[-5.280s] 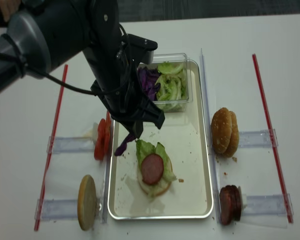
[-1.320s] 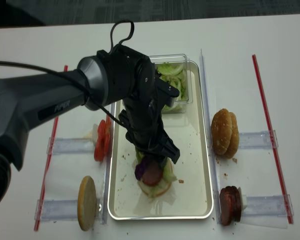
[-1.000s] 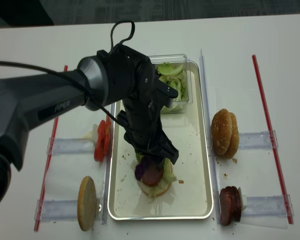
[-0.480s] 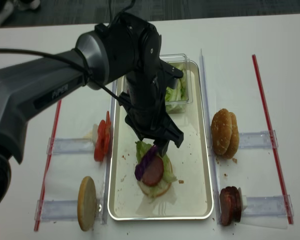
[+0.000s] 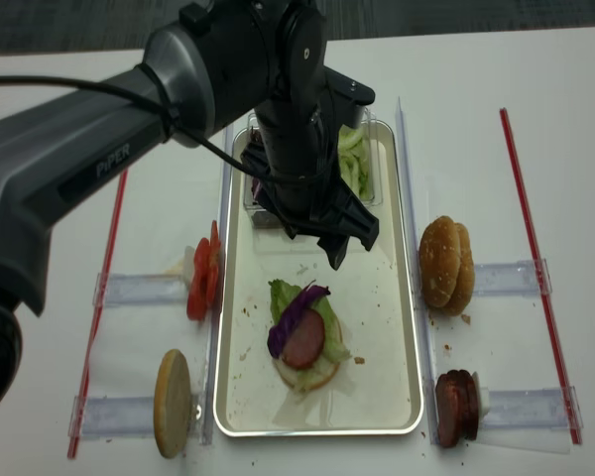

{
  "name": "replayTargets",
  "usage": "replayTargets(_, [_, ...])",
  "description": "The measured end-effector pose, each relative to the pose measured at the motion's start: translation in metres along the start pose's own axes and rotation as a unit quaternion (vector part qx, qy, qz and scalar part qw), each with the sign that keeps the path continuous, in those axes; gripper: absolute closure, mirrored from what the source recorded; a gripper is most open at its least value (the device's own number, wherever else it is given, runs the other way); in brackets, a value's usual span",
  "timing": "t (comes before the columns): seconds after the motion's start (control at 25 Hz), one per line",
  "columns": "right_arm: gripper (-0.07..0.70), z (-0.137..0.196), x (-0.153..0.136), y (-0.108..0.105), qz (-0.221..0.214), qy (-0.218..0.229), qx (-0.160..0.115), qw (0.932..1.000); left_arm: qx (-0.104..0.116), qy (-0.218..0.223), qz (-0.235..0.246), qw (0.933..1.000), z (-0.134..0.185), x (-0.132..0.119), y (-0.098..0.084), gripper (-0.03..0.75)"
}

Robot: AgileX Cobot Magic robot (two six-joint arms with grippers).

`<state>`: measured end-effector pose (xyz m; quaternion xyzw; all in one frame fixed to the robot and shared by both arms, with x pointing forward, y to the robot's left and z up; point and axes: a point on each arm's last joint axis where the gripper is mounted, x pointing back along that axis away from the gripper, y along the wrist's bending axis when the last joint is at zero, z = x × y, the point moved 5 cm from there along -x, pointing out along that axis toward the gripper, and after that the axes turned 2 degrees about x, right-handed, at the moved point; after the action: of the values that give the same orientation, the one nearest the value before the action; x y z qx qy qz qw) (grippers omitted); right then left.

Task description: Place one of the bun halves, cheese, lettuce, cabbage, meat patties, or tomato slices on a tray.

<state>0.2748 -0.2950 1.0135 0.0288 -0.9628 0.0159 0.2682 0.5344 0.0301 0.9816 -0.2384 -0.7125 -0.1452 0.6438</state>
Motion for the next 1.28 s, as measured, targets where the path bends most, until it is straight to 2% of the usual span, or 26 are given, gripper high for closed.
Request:
replayTargets(0.2, [0.625,0.000,0.000,0.000,0.000,0.000,0.000,1.0000,0.008,0.000,-0.006,0.9999,0.000,0.000,0.003,0.233])
replayTargets(0.4, [0.625,0.000,0.000,0.000,0.000,0.000,0.000,1.0000,0.035,-0.003,-0.014,0.9993,-0.004,0.002,0.027,0.233])
replayTargets(0.6, [0.625,0.000,0.000,0.000,0.000,0.000,0.000,1.0000,0.080,-0.024,-0.036,0.9958,-0.006,0.019,0.072,0.233])
replayTargets(0.84, [0.625,0.000,0.000,0.000,0.000,0.000,0.000,1.0000,0.143,-0.047,-0.058,0.9869,0.001,0.042,0.129,0.233])
replayTargets(1.08, [0.625,0.000,0.000,0.000,0.000,0.000,0.000,1.0000,0.203,-0.066,-0.079,0.9736,0.017,0.064,0.187,0.233])
replayTargets(1.28, [0.625,0.000,0.000,0.000,0.000,0.000,0.000,1.0000,0.251,-0.071,-0.088,0.9612,0.035,0.074,0.222,0.233])
